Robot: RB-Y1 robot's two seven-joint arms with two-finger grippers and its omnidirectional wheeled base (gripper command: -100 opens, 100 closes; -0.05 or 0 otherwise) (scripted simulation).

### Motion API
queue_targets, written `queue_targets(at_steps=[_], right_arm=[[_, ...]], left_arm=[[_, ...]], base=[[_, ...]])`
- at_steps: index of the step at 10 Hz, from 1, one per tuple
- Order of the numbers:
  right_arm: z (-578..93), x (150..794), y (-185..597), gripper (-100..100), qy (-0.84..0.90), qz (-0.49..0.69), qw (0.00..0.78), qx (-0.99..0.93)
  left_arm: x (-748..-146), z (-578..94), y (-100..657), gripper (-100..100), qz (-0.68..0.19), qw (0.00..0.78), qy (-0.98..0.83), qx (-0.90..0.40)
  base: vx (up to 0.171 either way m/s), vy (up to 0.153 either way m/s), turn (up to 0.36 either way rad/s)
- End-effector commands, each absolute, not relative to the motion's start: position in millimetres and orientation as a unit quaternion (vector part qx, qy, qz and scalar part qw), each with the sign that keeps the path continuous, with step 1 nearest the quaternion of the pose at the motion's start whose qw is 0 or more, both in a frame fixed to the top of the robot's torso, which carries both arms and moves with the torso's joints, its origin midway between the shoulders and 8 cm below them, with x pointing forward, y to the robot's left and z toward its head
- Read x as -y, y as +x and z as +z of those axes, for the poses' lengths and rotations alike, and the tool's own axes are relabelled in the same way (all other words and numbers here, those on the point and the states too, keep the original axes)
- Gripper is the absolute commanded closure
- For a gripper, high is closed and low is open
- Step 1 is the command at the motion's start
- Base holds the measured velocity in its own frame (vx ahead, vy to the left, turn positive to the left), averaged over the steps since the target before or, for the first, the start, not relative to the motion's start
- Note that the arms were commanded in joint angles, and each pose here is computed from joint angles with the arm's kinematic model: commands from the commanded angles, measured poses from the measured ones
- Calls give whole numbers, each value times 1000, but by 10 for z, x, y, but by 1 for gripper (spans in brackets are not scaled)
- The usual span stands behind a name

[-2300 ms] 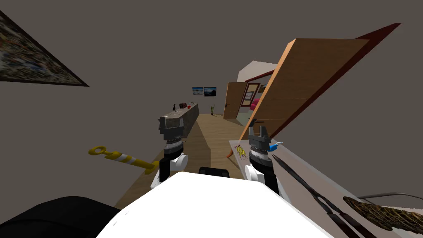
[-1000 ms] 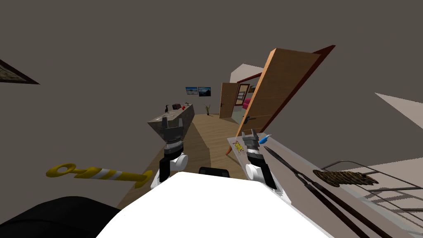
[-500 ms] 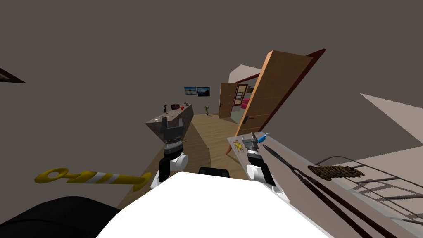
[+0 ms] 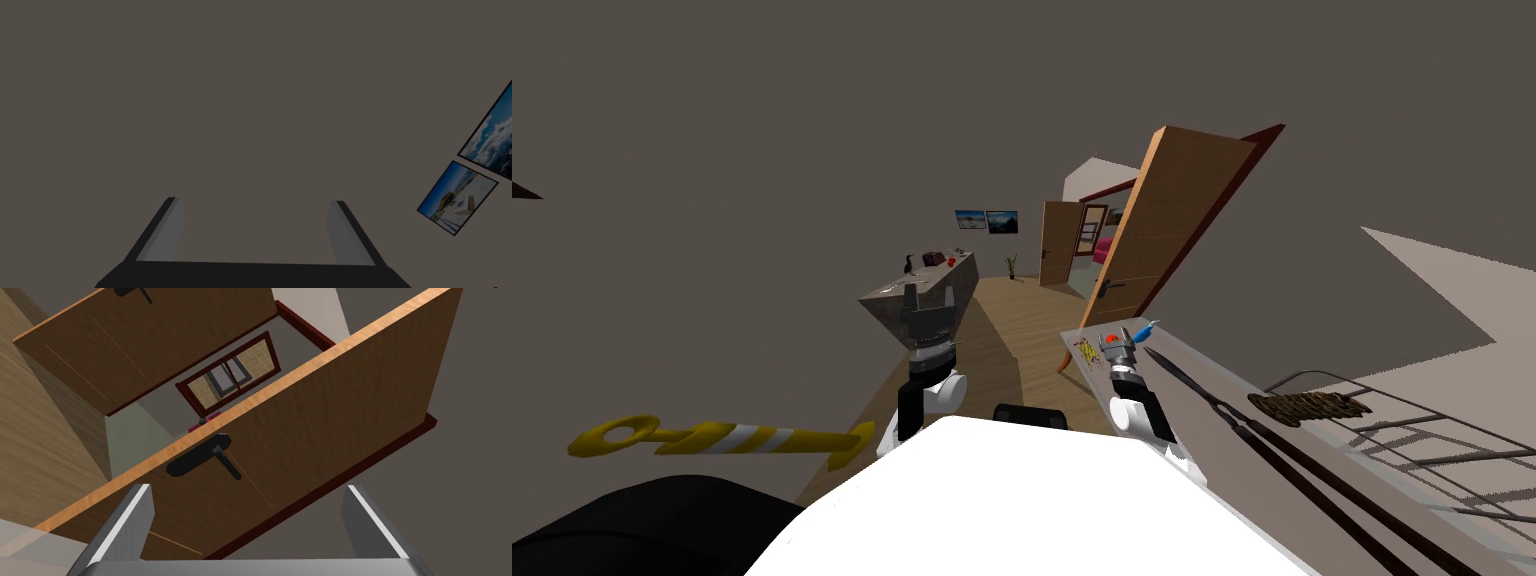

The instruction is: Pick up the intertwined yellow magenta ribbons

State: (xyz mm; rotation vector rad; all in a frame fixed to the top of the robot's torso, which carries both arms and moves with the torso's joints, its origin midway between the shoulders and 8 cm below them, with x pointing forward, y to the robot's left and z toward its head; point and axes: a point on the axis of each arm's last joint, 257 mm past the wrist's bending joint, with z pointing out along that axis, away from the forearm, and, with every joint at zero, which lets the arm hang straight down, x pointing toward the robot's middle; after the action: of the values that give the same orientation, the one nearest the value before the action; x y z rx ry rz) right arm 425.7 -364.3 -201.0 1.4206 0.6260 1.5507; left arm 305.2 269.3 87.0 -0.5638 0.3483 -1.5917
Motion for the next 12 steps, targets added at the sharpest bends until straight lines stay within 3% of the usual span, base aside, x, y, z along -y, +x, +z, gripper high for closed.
queue_targets(at_steps=[1,12], right_arm=[[-2278,3773,4272,-100,613,617,432,-238],[-3475,4188,4185,-100,759,567,299,-108]], left_arm=[[-2693,870,3052,0,-701,651,-248,-153],[-2693,870,3052,0,-701,651,-248,-153]], base=[[-1,8,-50],[8,6,-24]])
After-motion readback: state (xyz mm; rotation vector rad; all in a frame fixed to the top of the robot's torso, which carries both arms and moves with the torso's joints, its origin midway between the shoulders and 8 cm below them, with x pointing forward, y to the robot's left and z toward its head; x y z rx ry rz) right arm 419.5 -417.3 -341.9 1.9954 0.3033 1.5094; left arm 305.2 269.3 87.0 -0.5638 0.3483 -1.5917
